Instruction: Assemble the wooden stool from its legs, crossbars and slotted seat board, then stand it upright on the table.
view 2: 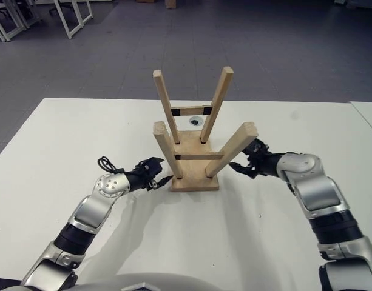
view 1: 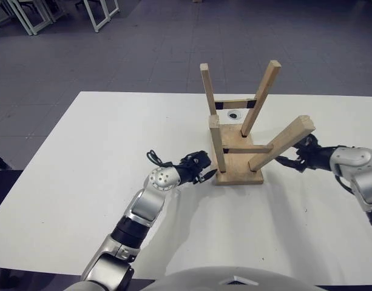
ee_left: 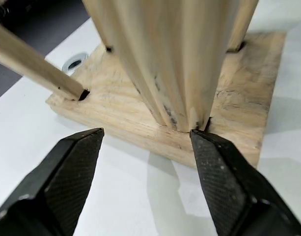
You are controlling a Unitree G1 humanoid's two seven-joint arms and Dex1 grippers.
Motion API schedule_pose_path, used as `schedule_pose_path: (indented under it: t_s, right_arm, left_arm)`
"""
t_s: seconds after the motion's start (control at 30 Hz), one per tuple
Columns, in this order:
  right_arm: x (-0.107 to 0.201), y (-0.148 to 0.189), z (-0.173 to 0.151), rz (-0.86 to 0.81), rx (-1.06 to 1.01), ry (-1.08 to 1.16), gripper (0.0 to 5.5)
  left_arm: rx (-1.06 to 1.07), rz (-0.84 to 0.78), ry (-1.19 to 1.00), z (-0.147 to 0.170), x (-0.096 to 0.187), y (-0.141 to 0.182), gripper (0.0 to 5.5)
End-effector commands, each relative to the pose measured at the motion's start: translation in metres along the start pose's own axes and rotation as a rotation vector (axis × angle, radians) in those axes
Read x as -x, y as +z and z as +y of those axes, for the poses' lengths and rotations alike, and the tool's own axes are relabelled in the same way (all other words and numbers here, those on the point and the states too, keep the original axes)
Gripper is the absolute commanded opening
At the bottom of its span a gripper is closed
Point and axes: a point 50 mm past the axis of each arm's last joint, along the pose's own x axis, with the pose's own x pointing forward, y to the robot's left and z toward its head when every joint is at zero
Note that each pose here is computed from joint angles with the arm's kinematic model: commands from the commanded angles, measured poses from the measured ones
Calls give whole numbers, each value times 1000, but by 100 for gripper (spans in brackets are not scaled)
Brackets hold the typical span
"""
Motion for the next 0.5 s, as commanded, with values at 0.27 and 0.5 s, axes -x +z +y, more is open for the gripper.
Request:
schedule_pose_path:
  t_s: [0.27, 0.5]
  right_arm:
    - [46, 4, 23, 33, -123, 427, 318]
    - [49, 68, 55, -271, -216, 594, 318]
  left_arm:
    - [99, -238, 182, 16, 56, 47, 326]
    - [167, -176, 333, 43, 89, 24, 326]
